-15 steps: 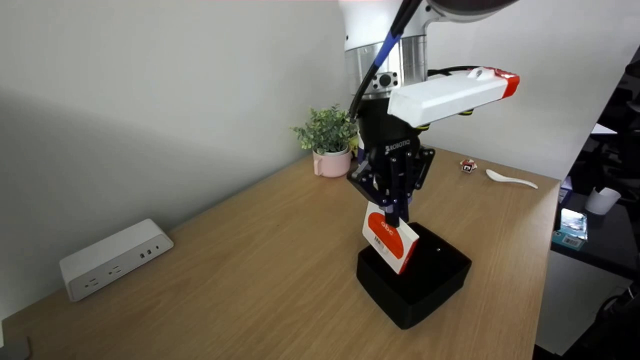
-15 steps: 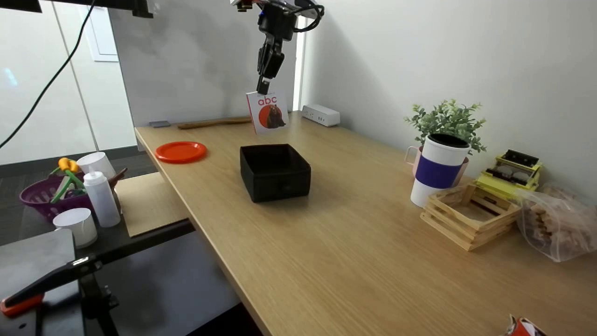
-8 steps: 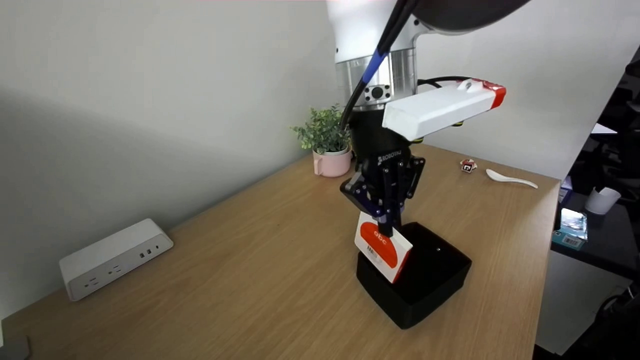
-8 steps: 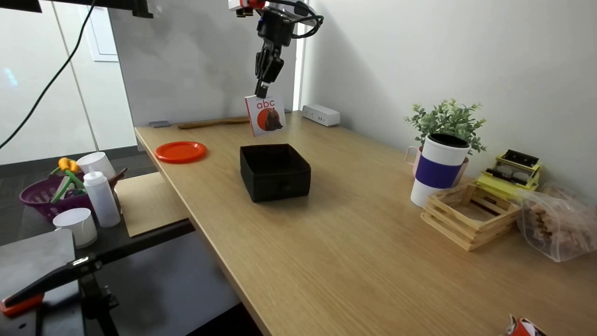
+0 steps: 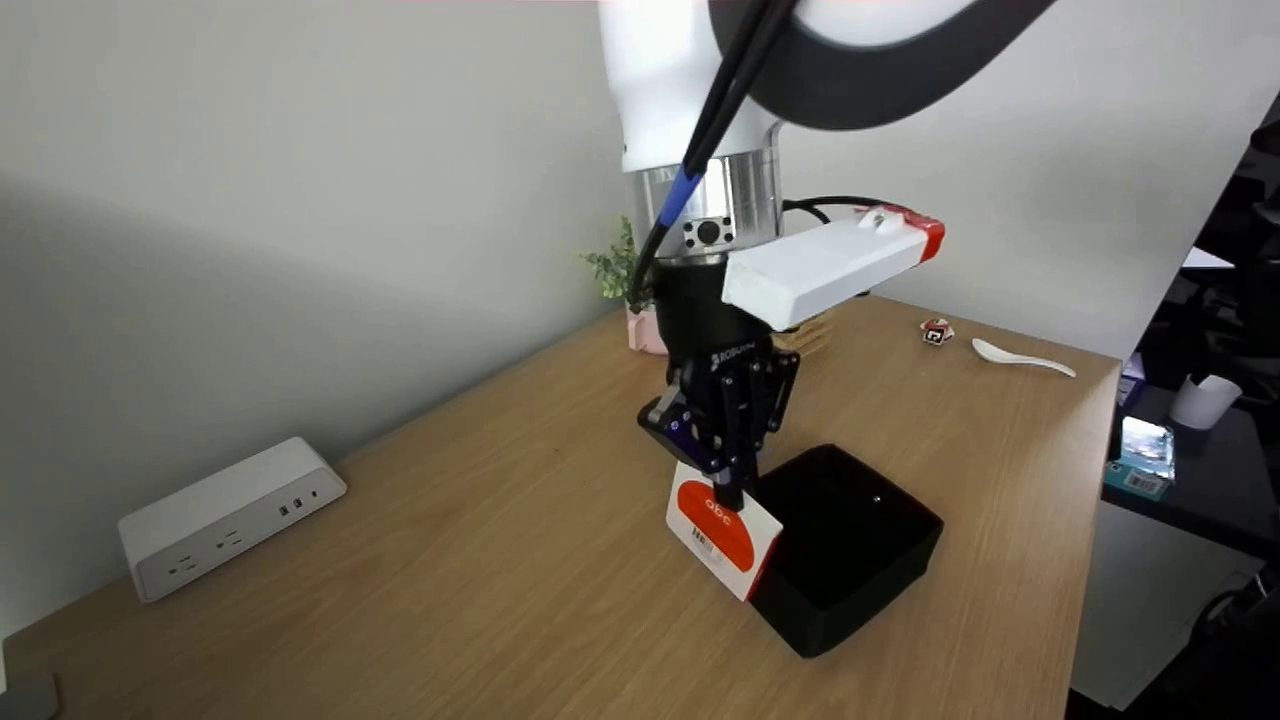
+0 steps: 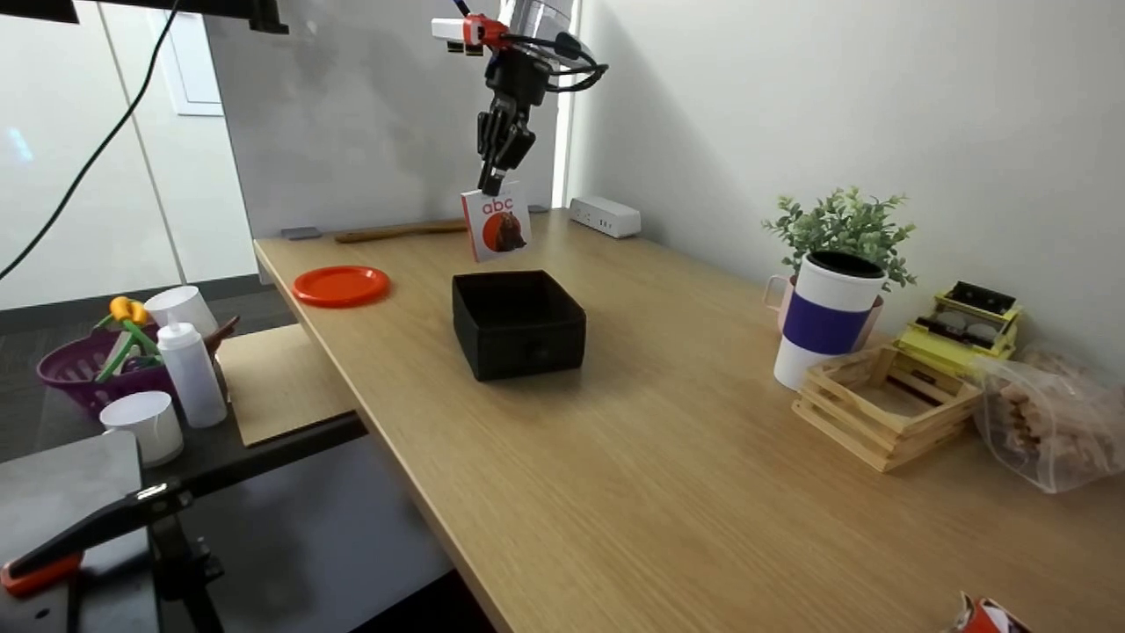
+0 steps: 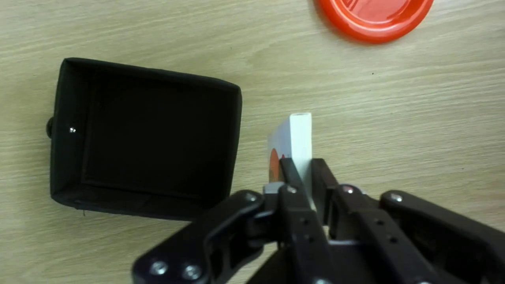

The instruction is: Remove the book from the black bowl and put it on the table

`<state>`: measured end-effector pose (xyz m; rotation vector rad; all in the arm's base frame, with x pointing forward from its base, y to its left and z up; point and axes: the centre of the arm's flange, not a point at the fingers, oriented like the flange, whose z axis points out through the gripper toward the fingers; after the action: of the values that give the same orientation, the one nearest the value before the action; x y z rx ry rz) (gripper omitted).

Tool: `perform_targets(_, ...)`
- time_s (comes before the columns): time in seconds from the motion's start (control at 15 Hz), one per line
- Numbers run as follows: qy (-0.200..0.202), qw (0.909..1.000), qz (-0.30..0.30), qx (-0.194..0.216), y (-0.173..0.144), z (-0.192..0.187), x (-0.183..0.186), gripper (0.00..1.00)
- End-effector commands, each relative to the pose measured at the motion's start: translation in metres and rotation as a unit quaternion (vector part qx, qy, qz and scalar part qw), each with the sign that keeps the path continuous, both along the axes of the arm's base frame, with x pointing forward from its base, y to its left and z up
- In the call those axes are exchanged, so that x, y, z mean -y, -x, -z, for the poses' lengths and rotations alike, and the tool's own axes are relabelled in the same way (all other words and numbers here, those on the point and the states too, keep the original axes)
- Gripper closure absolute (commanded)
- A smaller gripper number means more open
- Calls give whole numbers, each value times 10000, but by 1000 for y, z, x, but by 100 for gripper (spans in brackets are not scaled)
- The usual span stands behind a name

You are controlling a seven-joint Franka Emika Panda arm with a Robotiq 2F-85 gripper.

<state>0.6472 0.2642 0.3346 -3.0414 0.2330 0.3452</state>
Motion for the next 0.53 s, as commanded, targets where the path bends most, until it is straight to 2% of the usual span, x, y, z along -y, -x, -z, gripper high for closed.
perform_targets(0.0, -200, 9996, -167, -94, -20, 12, -12, 97)
perform_targets(0.47, -460, 9981, -21, -418, -30, 54, 1, 97)
